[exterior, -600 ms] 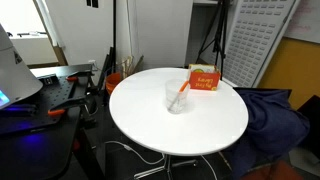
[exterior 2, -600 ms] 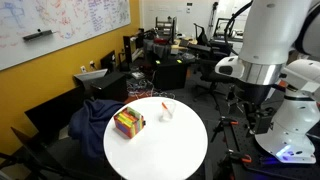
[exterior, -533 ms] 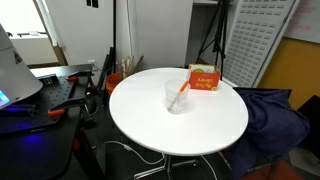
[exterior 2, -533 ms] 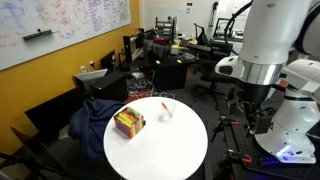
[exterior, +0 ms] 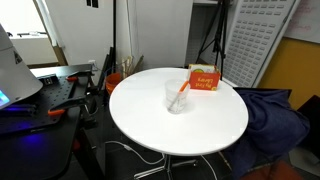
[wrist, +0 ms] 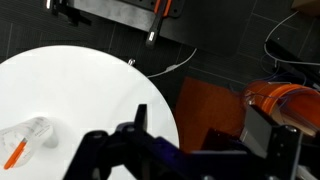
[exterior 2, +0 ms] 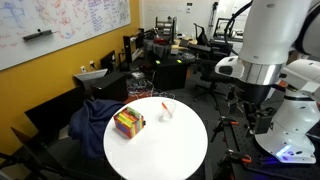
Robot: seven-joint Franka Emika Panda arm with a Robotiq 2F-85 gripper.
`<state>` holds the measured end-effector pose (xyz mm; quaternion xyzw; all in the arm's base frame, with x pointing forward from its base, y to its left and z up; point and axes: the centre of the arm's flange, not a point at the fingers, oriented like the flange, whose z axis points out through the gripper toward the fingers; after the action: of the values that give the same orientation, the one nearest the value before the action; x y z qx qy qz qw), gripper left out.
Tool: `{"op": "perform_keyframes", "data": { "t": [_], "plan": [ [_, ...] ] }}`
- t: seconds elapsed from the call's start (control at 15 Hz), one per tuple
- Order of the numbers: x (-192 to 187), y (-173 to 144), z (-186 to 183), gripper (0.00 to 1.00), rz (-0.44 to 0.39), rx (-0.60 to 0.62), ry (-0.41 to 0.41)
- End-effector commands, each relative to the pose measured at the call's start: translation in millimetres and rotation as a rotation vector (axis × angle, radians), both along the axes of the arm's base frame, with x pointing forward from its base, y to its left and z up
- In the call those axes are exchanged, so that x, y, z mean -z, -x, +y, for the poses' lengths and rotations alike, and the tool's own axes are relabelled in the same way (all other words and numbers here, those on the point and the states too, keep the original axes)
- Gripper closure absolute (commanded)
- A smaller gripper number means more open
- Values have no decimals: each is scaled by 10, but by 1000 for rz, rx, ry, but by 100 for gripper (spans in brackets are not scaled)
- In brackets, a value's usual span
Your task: Pick the marker from the cup and put it on the table
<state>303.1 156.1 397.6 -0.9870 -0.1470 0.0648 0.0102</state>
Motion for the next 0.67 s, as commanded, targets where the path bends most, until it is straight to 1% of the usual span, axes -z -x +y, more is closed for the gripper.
{"op": "perform_keyframes", "data": {
  "t": [0.0,0.27,0.4,0.6],
  "plan": [
    [0,0,0,0,0,0,0],
    [1,-3,-7,0,-2,2,3],
    [-3,-17,-34,0,-28,20,19],
    [-20,-71,-104,0,-102,67,63]
  ]
}}
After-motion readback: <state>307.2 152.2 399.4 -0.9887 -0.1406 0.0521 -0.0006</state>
